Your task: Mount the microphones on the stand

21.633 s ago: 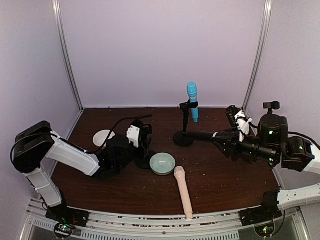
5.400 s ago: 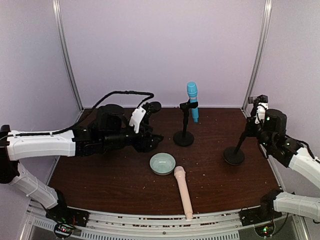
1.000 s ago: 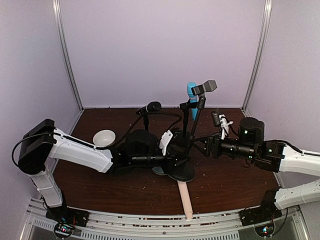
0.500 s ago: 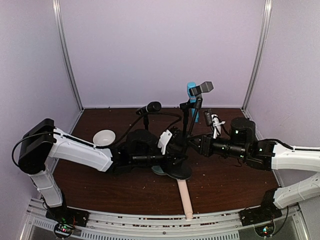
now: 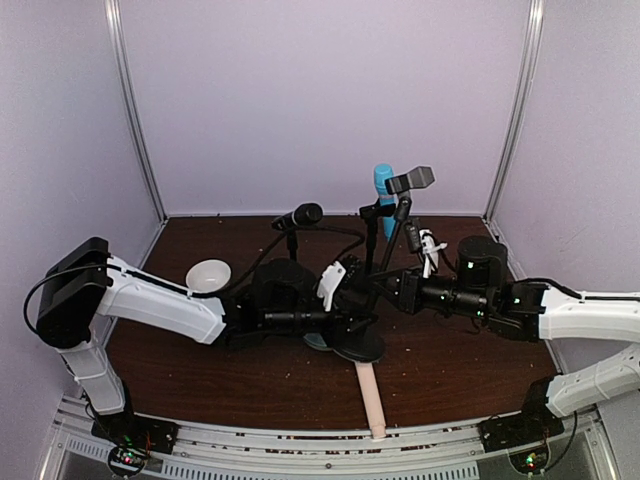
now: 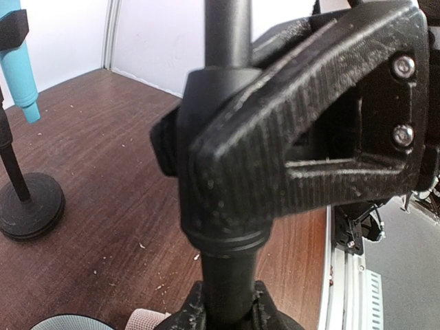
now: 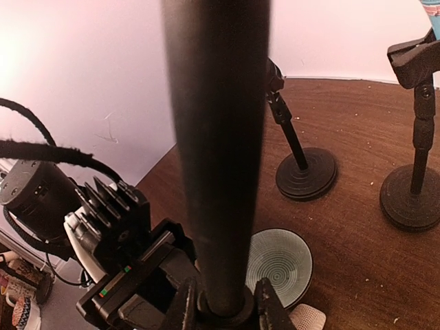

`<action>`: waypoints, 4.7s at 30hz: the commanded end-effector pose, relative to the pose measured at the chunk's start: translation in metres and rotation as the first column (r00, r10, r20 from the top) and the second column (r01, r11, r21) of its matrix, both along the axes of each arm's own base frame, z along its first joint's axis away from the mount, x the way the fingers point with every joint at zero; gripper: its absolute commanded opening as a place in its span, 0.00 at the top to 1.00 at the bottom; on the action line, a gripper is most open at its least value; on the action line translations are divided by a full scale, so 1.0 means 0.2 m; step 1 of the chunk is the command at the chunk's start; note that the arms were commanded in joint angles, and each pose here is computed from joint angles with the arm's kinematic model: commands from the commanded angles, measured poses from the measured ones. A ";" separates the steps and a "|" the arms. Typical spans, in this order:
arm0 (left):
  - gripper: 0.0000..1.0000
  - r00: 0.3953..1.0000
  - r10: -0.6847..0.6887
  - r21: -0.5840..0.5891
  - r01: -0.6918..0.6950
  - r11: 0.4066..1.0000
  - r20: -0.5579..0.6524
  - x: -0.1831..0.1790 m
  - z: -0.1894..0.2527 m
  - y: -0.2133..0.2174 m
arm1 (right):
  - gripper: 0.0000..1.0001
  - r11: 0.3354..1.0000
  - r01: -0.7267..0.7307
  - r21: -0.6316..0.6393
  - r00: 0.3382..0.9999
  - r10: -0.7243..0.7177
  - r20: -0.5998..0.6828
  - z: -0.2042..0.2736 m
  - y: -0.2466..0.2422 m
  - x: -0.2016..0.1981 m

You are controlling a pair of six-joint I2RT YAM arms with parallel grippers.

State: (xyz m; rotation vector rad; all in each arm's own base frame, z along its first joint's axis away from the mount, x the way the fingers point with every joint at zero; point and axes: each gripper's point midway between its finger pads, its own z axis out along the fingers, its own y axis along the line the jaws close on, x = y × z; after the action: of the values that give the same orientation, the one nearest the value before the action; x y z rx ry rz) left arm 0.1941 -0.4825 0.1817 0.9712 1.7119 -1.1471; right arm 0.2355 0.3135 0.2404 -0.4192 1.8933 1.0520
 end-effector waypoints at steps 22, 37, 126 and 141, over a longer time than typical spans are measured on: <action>1.00 0.890 -0.414 -0.326 0.456 0.828 0.193 -0.33 0.38 0.10 | 0.50 0.961 -0.059 -0.271 0.992 0.087 0.094 -0.32 -0.16 -0.04; 1.00 0.980 -0.183 -0.282 0.197 0.939 0.075 -0.11 0.24 0.09 | 0.41 0.985 -0.151 -0.087 0.963 0.167 0.212 0.07 -0.21 -0.21; 1.00 0.990 -0.134 -0.310 0.142 0.940 0.045 -0.08 0.43 0.03 | 0.21 0.974 -0.225 0.037 0.966 0.218 0.139 0.13 0.04 -0.20; 1.00 0.994 -0.104 -0.258 0.093 0.962 -0.030 -0.01 0.37 -0.04 | 0.26 0.939 -0.342 0.026 0.921 0.330 0.207 0.18 0.00 -0.36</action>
State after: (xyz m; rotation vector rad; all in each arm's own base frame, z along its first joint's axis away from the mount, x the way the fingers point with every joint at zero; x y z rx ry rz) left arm 0.1829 -0.4869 0.2209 0.9409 1.6096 -1.4165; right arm 0.1870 0.3225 0.2613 -0.7349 1.7128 1.1990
